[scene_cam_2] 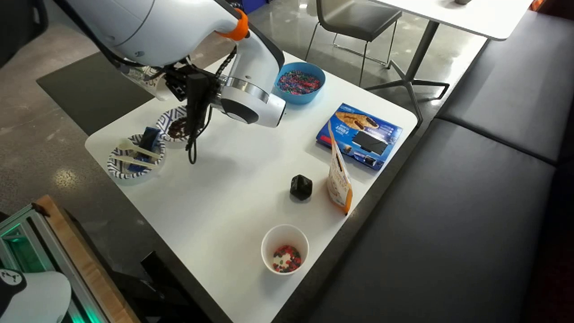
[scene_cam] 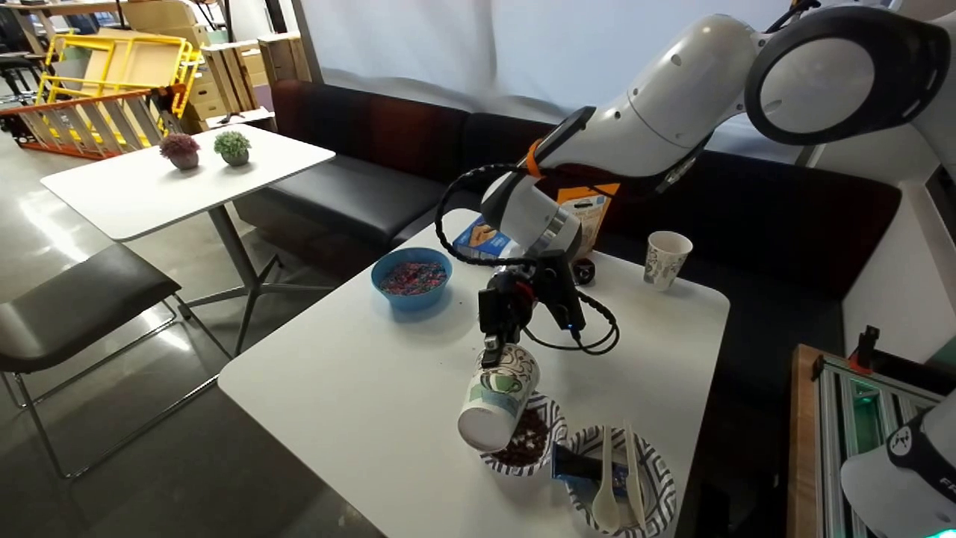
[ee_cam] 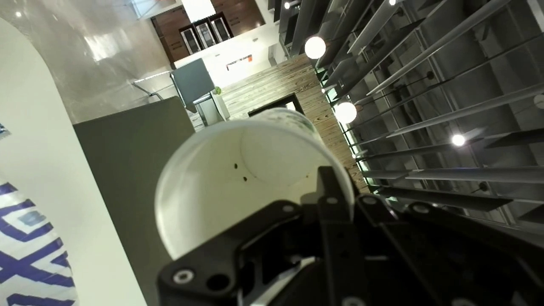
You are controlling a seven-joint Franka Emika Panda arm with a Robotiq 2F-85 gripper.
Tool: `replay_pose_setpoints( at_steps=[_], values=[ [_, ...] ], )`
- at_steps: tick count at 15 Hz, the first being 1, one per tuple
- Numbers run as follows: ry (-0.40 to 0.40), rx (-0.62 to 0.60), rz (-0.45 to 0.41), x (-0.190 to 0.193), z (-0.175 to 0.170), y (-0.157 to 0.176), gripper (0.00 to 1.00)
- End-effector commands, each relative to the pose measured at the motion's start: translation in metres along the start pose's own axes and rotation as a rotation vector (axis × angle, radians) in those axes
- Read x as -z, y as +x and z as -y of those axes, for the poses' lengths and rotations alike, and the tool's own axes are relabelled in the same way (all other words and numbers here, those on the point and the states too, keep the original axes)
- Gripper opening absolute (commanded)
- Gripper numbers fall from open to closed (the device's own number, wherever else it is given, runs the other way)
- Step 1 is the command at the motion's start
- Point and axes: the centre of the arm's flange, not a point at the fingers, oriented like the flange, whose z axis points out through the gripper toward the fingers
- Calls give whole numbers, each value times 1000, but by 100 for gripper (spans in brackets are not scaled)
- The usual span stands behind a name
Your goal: Pour the contents from the left cup to the furthest white bowl
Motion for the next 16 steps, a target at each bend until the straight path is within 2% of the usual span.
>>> replay_pose_setpoints(
  at_steps=[1,6,9,10,11,12,13,14,15,16],
  values=[
    [63,23,20,5,1,2,0],
    [90,32,48,3,10,-2,0],
    [110,25,104,-6,14,-5,0],
    [104,35,80,-5,12,-3,0],
    [34,34,69,-6,11,-1,0],
    [131,3,122,-8,14,-4,0],
    [13,34,71,-6,15,-2,0],
    [121,-1,129,-9,16,-4,0],
    [-3,30,74,-10,17,-2,0],
    [72,0,132,-13,18,-4,0]
  ],
)
